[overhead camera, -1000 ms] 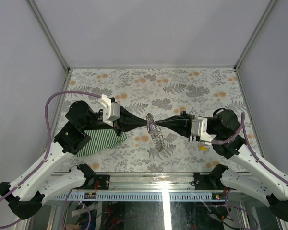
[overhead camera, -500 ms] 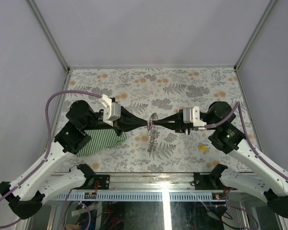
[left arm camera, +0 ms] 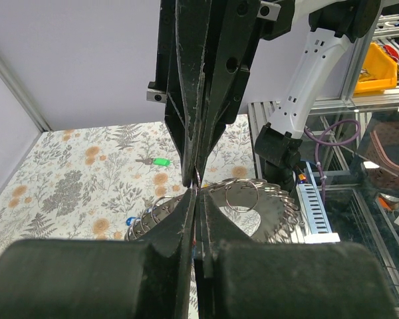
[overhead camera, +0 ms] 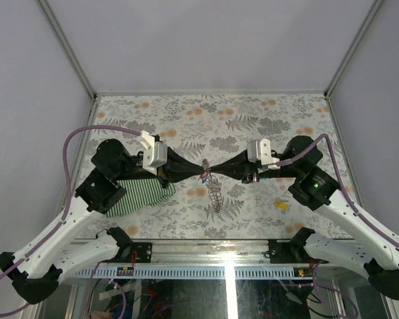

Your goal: Put the keys on the keyring

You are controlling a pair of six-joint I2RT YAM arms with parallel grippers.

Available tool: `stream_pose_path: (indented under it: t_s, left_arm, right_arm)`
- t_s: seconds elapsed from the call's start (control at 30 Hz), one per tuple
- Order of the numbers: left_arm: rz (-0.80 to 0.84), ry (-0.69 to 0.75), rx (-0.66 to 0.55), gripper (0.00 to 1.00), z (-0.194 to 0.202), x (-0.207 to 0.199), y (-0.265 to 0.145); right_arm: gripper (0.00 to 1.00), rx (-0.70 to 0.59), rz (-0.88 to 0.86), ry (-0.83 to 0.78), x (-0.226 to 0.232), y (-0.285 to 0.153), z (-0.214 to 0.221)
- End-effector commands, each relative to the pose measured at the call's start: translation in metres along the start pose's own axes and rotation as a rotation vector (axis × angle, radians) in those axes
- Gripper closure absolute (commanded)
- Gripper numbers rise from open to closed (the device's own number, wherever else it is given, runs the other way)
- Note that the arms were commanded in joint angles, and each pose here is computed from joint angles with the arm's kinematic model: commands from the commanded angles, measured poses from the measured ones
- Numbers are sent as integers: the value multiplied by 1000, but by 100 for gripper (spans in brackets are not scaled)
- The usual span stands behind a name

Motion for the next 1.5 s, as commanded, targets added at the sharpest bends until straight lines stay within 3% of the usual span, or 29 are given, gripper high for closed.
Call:
stream_pose_path:
  t_s: [0.0, 1.07, 1.47]
  left_arm:
    - [13, 37, -35, 100, -16, 1, 0]
    - [13, 35, -27, 100, -14, 2, 0]
    - [6, 31, -15, 100, -10, 2, 0]
  right_arm:
    - [100, -51, 37, -25, -4, 2, -30]
    - [100, 20, 182, 136, -21, 0, -36]
    - [100, -11, 231, 181, -25, -1, -42]
Point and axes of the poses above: each gripper's point midway between its finger pads, its own y axis out along the fingers, its own x axis along the line the jaws close on, z = x × y, the point moved 4 cm from there along -y, back along the fingers, and after that the axes turned 13 degrees about y, right-handed, at the moved point
